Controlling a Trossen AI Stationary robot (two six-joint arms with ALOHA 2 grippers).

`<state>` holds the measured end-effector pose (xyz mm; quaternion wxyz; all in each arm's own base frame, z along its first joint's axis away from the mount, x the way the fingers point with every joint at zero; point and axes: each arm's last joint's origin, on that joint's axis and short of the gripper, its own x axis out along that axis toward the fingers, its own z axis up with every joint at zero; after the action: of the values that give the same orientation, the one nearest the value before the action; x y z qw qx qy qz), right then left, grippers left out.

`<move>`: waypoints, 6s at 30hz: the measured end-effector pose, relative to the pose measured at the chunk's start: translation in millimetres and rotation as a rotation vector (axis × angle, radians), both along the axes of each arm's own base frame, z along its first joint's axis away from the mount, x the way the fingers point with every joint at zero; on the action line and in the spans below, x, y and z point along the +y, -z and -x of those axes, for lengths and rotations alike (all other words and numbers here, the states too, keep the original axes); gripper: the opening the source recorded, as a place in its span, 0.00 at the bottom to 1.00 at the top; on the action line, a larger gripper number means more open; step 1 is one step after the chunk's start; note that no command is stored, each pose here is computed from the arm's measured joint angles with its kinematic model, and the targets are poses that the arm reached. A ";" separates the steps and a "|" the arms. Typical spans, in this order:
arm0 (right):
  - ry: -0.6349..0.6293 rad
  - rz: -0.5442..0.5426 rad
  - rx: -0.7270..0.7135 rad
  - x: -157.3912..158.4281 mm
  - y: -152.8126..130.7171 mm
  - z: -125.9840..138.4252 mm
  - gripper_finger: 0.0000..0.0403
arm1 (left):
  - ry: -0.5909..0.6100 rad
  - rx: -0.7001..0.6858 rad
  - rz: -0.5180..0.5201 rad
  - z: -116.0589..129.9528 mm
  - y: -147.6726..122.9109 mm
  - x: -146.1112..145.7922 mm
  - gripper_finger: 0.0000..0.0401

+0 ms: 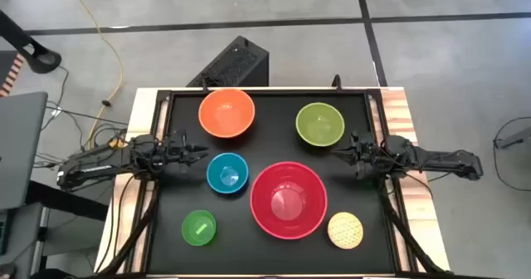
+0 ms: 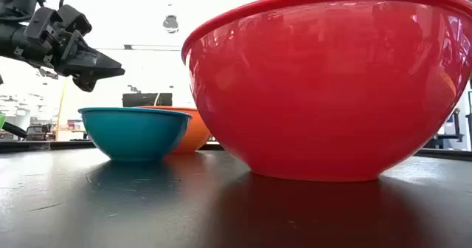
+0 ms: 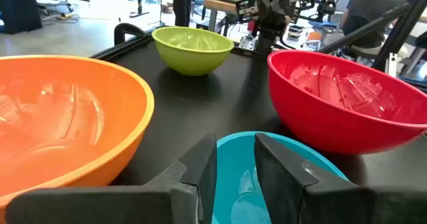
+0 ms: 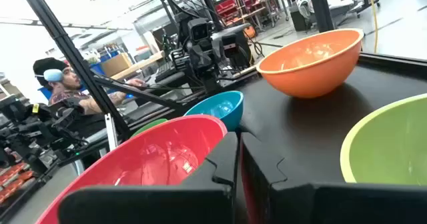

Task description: Nest bowls inside each other

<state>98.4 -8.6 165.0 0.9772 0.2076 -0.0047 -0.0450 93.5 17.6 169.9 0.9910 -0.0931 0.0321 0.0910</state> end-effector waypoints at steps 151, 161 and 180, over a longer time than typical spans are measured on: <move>0.000 0.000 0.001 0.0 0.0 0.0 0.09 | -0.491 0.742 0.293 -86.4 -157.9 235.8 0.01; 0.000 0.000 0.000 0.0 0.1 0.0 0.09 | -0.004 0.569 0.230 -139.1 -179.3 114.0 0.01; 0.000 0.000 0.000 0.0 0.0 0.0 0.09 | 0.478 0.518 0.146 -288.9 -136.1 -15.2 0.01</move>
<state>98.4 -8.6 165.0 0.9772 0.2076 -0.0049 -0.0448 382.5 2.4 306.1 0.9340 -0.1275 0.3093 -0.1254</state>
